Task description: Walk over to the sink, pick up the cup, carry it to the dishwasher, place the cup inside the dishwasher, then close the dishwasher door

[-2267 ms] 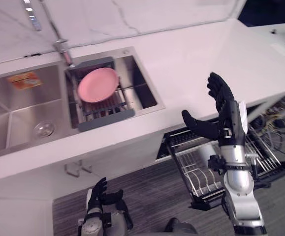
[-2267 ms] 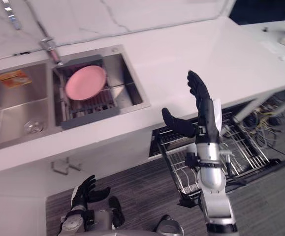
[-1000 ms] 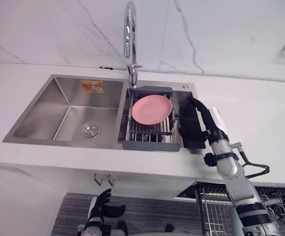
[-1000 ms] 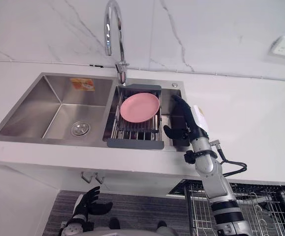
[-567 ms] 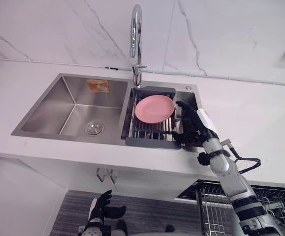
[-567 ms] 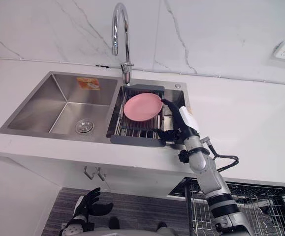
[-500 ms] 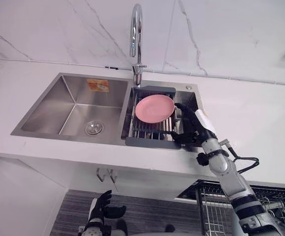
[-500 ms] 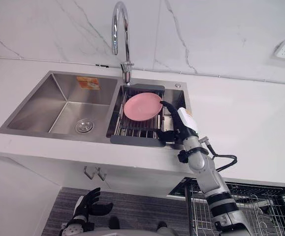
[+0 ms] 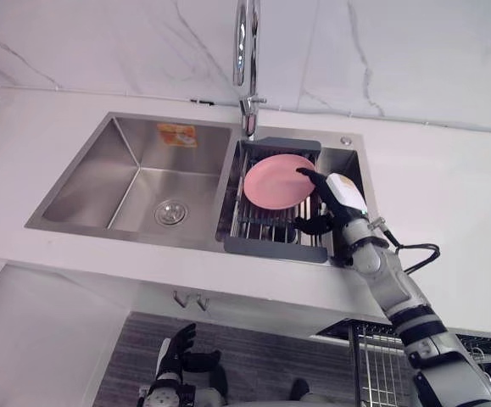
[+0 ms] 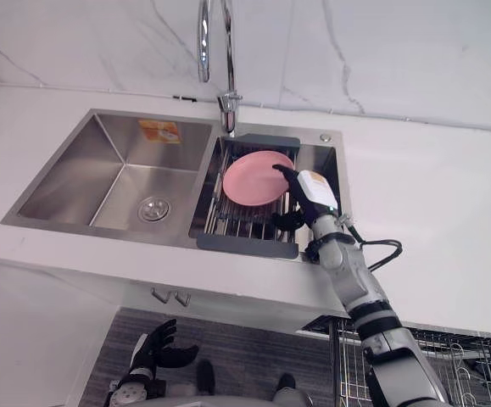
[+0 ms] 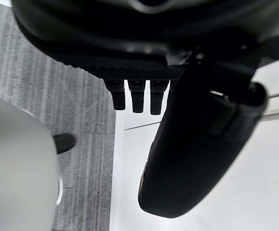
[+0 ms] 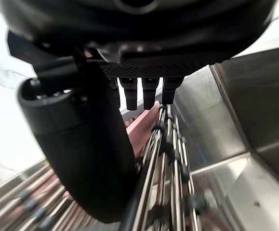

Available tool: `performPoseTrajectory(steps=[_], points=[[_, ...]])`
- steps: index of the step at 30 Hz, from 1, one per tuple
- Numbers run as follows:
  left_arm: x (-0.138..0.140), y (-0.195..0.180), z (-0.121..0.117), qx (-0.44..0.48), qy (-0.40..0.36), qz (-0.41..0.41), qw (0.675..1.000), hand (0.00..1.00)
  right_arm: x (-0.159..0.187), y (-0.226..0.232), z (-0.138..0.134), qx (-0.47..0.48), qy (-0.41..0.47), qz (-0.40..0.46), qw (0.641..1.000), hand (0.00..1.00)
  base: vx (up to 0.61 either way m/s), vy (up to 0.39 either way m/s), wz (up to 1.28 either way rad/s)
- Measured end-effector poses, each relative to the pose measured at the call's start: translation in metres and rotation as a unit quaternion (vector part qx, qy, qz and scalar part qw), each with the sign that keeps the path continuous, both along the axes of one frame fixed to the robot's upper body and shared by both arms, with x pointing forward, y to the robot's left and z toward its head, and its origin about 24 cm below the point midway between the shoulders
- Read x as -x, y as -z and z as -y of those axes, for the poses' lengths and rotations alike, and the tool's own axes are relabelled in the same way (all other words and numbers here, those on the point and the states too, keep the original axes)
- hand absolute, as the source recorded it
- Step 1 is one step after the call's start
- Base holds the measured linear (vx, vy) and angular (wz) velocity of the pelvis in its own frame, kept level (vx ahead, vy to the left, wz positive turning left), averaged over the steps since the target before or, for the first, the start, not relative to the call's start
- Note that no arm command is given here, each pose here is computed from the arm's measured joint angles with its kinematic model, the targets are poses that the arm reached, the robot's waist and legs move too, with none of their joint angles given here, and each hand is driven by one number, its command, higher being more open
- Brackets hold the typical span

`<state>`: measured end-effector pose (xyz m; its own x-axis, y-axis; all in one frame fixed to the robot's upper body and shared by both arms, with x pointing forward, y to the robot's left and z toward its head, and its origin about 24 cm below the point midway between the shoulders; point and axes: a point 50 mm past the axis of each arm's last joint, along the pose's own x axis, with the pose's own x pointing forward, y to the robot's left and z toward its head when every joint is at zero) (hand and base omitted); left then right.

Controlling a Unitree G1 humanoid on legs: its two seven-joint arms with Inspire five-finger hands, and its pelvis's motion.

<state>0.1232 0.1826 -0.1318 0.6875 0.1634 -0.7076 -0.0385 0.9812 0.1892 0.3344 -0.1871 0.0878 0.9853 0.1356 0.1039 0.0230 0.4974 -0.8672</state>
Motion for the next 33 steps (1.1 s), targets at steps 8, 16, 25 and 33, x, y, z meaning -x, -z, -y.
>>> performPoseTrajectory(steps=[8,16,25,33], points=[[-0.015,-0.005,-0.003,0.007,-0.027,0.024,0.999,0.90,-0.035,-0.041,0.000,0.052,0.036,0.045,0.997,0.30,-0.03,-0.007,0.06],[-0.021,-0.008,-0.004,0.005,-0.042,0.033,0.999,0.90,-0.049,-0.073,-0.008,0.106,0.046,0.110,0.987,0.30,-0.03,-0.011,-0.04],[-0.021,-0.008,-0.003,0.003,-0.042,0.033,0.999,0.90,-0.029,-0.078,-0.007,0.095,0.039,0.164,0.981,0.30,0.03,-0.002,0.00],[-0.018,-0.006,-0.001,0.005,-0.035,0.026,0.999,0.90,0.012,-0.084,-0.001,0.051,0.030,0.240,0.969,0.30,0.03,0.000,-0.09]])
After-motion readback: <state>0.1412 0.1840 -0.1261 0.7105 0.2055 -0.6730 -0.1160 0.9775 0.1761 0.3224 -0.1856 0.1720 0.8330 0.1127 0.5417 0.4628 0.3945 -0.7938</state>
